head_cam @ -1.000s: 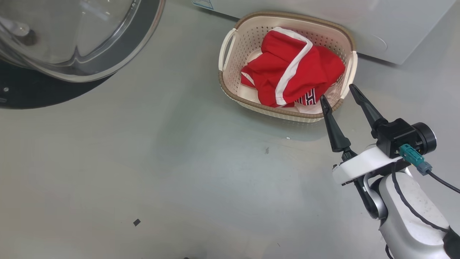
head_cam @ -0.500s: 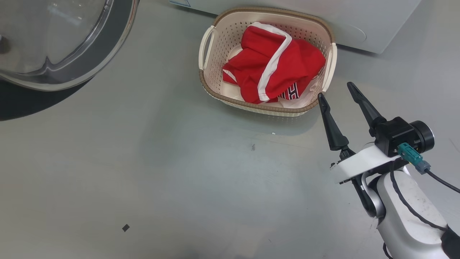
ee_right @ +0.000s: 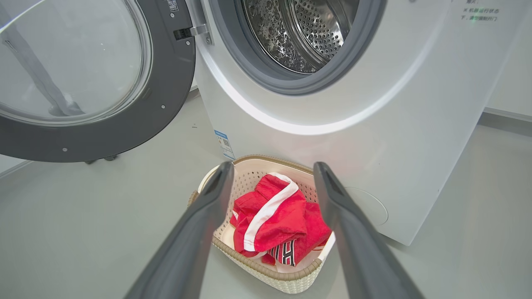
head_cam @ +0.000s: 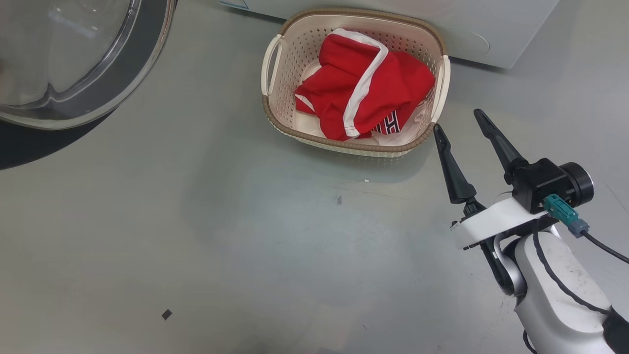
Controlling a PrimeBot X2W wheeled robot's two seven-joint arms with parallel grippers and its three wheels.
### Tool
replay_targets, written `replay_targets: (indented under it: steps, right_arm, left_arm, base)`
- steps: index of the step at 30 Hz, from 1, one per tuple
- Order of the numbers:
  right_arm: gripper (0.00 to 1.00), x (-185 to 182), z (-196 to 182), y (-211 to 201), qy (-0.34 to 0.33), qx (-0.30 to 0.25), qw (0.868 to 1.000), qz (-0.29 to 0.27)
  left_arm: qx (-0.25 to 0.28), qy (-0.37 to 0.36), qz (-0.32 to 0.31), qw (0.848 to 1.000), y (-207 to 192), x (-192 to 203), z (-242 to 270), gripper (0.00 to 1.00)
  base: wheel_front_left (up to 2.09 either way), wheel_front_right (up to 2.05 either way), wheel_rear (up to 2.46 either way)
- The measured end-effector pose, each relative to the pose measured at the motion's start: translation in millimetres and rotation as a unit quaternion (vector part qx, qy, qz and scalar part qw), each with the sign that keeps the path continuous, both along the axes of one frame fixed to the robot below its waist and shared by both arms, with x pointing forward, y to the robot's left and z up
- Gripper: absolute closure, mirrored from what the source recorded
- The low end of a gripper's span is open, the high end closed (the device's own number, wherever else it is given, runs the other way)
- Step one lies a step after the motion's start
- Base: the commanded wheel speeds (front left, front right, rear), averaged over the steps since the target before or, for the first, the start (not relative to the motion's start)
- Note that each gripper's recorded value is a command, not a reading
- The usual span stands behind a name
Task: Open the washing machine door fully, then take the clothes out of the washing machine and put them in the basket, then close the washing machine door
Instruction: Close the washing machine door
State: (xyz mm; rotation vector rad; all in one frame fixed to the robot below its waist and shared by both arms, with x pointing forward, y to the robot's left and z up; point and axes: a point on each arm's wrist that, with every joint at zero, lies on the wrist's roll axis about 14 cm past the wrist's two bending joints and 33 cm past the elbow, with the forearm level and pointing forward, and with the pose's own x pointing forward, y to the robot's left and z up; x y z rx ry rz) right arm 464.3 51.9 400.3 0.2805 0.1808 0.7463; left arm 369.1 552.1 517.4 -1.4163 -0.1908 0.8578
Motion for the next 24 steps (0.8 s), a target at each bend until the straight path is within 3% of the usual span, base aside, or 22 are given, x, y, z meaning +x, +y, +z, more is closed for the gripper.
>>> replay_targets:
  steps: [9, 24]
  right_arm:
    - [0.0, 1, 0, -3, -0.002, -0.002, 1.0, -0.004]
    - [0.0, 4, 0, -7, -0.005, -0.004, 1.0, -0.013]
  left_arm:
    - [-0.037, 0.003, -0.028, 0.999, -13, 13, -12, 1.0]
    - [-0.054, 0.014, -0.092, 0.994, -28, 26, -14, 1.0]
  base:
    - [0.0, 0.0, 0.0]
    - [0.0, 0.0, 0.0]
